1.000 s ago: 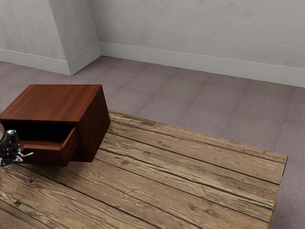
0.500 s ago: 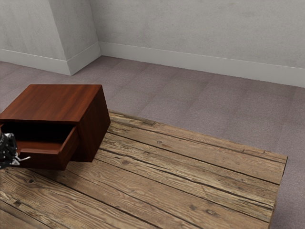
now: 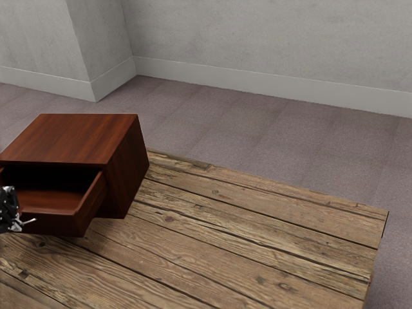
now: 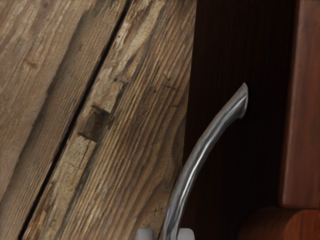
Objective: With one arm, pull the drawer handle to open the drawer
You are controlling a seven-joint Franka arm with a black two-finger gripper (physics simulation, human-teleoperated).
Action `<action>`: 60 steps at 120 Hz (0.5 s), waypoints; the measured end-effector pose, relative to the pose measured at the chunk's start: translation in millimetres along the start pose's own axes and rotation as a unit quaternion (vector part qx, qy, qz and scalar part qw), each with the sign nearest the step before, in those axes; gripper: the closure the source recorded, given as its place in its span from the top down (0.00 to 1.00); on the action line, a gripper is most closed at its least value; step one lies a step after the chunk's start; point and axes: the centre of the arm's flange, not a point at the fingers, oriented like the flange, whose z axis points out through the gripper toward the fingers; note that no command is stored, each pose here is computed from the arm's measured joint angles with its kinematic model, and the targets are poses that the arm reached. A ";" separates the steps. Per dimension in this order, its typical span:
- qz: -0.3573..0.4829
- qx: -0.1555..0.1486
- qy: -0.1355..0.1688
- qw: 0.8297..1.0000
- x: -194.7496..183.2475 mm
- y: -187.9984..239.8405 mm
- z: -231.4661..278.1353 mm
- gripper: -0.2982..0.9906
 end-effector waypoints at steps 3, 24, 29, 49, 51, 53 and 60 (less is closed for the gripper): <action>0.000 0.000 0.000 1.000 0.2 -0.4 -0.4 0.16; 0.000 -0.002 0.001 1.000 0.8 -1.6 -2.8 0.17; 0.000 -0.002 0.001 1.000 0.8 -1.7 -3.2 0.17; 0.001 -0.010 0.001 1.000 0.3 -2.3 -9.9 0.19; 0.001 -0.011 0.001 1.000 0.2 -2.4 -10.9 0.19; 0.001 -0.012 0.001 1.000 0.1 -2.6 -11.9 0.19; 0.002 -0.017 0.001 1.000 -0.2 -3.1 -15.9 0.19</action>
